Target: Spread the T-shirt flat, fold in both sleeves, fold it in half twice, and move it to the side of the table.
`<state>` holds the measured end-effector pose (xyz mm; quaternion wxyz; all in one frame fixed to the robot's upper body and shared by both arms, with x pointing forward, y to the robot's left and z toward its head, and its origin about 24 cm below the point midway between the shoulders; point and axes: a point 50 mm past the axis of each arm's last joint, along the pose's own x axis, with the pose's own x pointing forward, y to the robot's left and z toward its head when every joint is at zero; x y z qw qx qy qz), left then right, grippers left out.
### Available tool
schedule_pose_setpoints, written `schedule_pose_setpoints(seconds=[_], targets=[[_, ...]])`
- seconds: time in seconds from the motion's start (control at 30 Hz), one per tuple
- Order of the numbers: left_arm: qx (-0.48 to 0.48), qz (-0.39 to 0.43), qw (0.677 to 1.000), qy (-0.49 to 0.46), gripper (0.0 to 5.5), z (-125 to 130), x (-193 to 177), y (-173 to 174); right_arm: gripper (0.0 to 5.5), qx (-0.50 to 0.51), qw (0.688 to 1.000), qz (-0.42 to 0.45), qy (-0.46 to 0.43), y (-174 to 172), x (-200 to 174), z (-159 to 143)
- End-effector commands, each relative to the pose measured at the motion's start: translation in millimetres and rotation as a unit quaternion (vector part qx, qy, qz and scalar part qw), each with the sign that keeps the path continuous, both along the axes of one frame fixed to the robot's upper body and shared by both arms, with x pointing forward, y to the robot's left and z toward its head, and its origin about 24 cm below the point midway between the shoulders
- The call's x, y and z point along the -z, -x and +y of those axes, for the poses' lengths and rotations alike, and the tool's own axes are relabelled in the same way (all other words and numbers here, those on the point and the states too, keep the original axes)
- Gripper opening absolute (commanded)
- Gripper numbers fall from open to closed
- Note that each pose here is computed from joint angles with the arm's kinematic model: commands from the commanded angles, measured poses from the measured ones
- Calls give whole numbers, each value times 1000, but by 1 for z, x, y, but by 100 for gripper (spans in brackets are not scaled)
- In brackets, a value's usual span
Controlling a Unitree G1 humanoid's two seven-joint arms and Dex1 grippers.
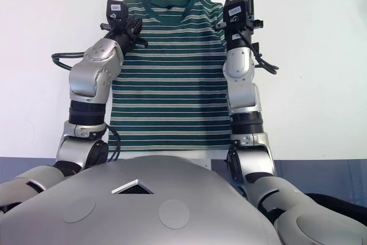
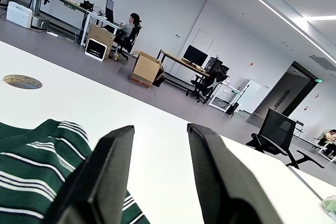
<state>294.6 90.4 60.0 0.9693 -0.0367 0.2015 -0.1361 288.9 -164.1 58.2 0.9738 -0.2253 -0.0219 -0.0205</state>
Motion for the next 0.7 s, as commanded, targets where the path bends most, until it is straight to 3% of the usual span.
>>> schedule_pose_setpoints(seconds=[0.03,0.13,0.23,0.4,0.57,0.7], targets=[[40,-65,995,69,182,-18,-42,-4,189,3,1000,2,0,0,1,0],[-26,-174,975,135,237,0,-98,-18,189,17,1000,-13,-4,-1,-6,-8],[-88,-285,946,127,242,34,-143,-28,189,45,999,-5,5,-1,-11,-41],[-153,-283,942,100,242,54,-123,-25,189,35,985,142,-95,12,19,-78],[-156,-276,944,85,242,53,-112,-23,189,59,953,187,-232,14,46,-65],[-166,-281,942,81,242,56,-111,-24,189,68,936,201,-282,13,53,-56]])
